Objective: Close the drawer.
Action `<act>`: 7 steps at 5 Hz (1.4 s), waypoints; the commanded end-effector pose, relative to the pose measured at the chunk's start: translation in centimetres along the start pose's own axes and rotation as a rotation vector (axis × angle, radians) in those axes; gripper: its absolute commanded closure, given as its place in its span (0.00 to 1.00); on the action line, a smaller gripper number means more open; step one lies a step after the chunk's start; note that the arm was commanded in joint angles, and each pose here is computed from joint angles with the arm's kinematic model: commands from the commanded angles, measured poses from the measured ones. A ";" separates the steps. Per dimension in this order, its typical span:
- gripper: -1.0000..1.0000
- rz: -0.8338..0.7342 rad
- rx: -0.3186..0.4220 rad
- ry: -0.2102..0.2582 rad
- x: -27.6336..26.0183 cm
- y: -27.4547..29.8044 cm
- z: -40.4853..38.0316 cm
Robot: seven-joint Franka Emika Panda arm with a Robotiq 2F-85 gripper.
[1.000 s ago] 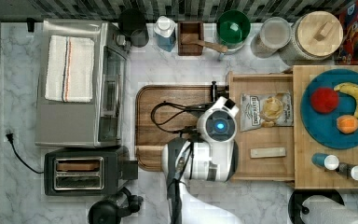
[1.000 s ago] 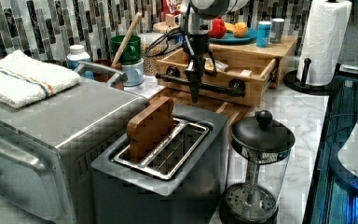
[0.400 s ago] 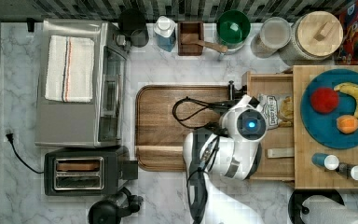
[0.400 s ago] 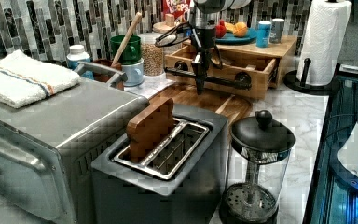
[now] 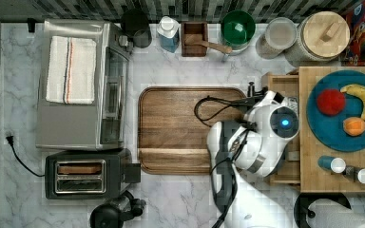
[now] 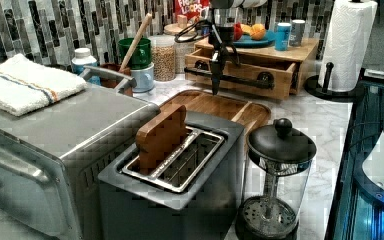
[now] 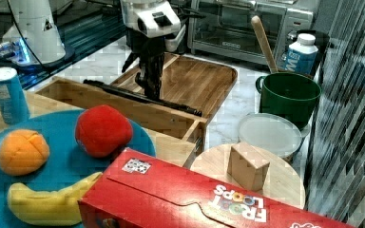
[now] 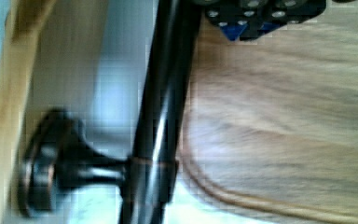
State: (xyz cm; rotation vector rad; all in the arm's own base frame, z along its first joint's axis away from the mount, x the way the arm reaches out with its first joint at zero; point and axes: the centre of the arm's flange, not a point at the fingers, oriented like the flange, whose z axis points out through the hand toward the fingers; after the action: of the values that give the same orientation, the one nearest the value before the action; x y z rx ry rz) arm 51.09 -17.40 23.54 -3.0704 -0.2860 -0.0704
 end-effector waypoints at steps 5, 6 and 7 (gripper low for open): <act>1.00 0.177 -0.185 0.125 -4.1 20.5 -10.2; 1.00 0.177 -0.185 0.125 -4.1 20.5 -10.2; 1.00 0.177 -0.185 0.125 -4.1 20.5 -10.2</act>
State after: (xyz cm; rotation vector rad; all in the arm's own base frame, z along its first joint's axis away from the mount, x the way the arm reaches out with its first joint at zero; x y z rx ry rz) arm 51.73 -26.84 24.70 -3.0769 -0.2310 -0.0317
